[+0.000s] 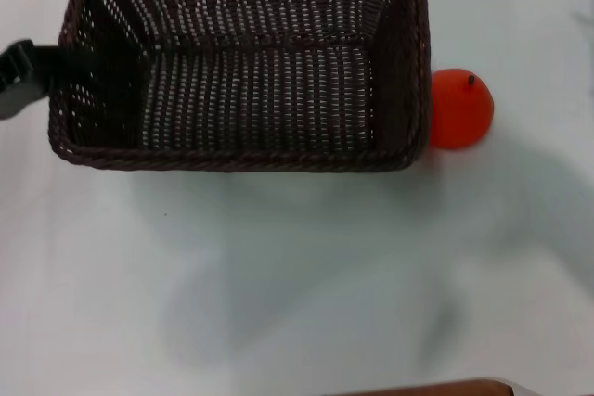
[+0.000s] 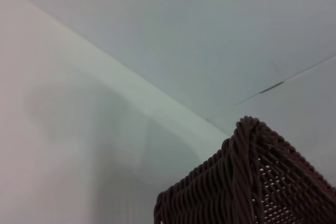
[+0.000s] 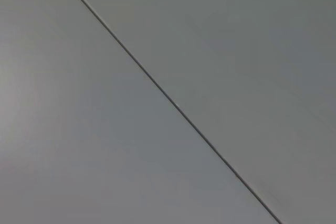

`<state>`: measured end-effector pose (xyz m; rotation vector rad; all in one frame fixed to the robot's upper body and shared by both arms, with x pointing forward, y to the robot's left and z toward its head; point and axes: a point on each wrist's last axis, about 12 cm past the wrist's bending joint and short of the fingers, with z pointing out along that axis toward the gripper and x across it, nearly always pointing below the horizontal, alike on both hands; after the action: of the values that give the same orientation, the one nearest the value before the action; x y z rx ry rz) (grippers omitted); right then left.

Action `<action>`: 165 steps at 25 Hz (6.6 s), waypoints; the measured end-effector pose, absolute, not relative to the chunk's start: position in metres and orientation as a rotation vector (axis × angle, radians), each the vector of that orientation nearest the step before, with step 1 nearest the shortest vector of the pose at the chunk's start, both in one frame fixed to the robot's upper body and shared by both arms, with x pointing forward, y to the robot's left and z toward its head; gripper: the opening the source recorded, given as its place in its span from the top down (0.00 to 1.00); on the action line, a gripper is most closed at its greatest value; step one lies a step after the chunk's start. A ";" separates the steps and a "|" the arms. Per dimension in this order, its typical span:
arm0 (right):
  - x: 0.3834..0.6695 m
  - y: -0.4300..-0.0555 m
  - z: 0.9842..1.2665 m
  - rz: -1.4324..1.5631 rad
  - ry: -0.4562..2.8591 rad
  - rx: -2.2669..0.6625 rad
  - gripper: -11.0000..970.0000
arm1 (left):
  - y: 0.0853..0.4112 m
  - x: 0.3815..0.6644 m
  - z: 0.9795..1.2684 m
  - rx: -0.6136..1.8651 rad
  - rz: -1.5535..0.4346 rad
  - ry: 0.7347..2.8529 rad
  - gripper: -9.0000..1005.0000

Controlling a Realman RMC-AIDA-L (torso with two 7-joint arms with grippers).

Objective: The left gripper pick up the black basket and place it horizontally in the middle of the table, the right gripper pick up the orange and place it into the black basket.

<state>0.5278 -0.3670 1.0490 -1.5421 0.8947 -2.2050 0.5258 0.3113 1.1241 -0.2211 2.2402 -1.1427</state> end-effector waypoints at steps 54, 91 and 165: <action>0.556 -0.368 1.071 -2.049 0.499 -1.676 0.06 | 0.365 0.481 1.106 -0.210 -0.994 2.064 0.42; 0.591 -0.320 1.186 -0.526 -1.063 -2.390 0.06 | 0.343 0.492 1.100 0.032 -0.837 1.235 0.43; 0.604 -0.187 1.171 -1.052 -0.928 -1.730 0.80 | 0.334 0.467 1.091 0.079 -0.852 1.149 0.43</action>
<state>0.6036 -0.1869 1.1711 -1.7303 -0.9281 -1.0517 0.4674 0.3339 1.0910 0.0786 1.1491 -0.8516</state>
